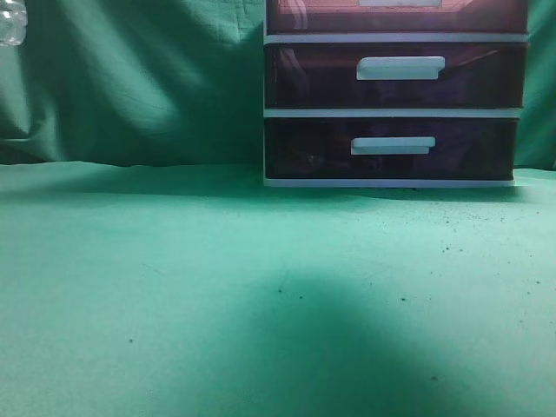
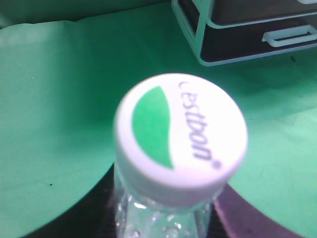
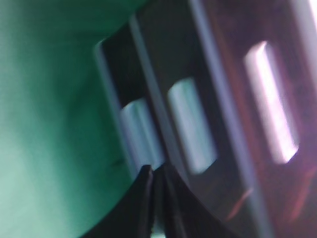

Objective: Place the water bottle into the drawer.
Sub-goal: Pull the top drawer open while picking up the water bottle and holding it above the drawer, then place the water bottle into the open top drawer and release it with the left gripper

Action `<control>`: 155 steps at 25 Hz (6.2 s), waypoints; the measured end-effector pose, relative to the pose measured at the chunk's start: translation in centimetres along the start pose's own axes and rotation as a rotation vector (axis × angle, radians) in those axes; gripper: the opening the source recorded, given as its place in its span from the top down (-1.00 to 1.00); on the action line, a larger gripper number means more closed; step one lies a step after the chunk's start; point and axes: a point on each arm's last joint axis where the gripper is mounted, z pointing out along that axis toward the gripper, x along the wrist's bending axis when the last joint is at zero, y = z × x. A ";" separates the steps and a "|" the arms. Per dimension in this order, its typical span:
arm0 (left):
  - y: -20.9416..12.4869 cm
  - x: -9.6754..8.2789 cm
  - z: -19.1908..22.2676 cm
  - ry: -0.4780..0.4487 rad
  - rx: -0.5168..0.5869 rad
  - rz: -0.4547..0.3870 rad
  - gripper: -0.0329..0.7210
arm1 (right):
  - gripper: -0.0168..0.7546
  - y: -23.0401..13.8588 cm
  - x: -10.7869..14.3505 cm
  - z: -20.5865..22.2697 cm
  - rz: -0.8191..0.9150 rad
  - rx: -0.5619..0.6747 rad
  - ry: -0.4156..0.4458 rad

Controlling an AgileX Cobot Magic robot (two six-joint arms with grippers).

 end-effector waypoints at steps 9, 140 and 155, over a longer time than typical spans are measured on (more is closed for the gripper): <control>0.0 -0.1 0.0 -0.013 0.004 -0.028 0.26 | 0.19 0.2 -0.7 5.4 -0.367 -0.093 -0.212; 14.4 -20.6 20.7 -0.492 -0.648 0.097 -0.34 | 0.73 -0.6 4.9 3.1 -0.367 -0.115 -0.232; 17.3 -18.0 17.5 -0.146 -0.302 0.350 0.62 | 0.73 -0.7 4.8 3.1 -0.375 -0.111 -0.240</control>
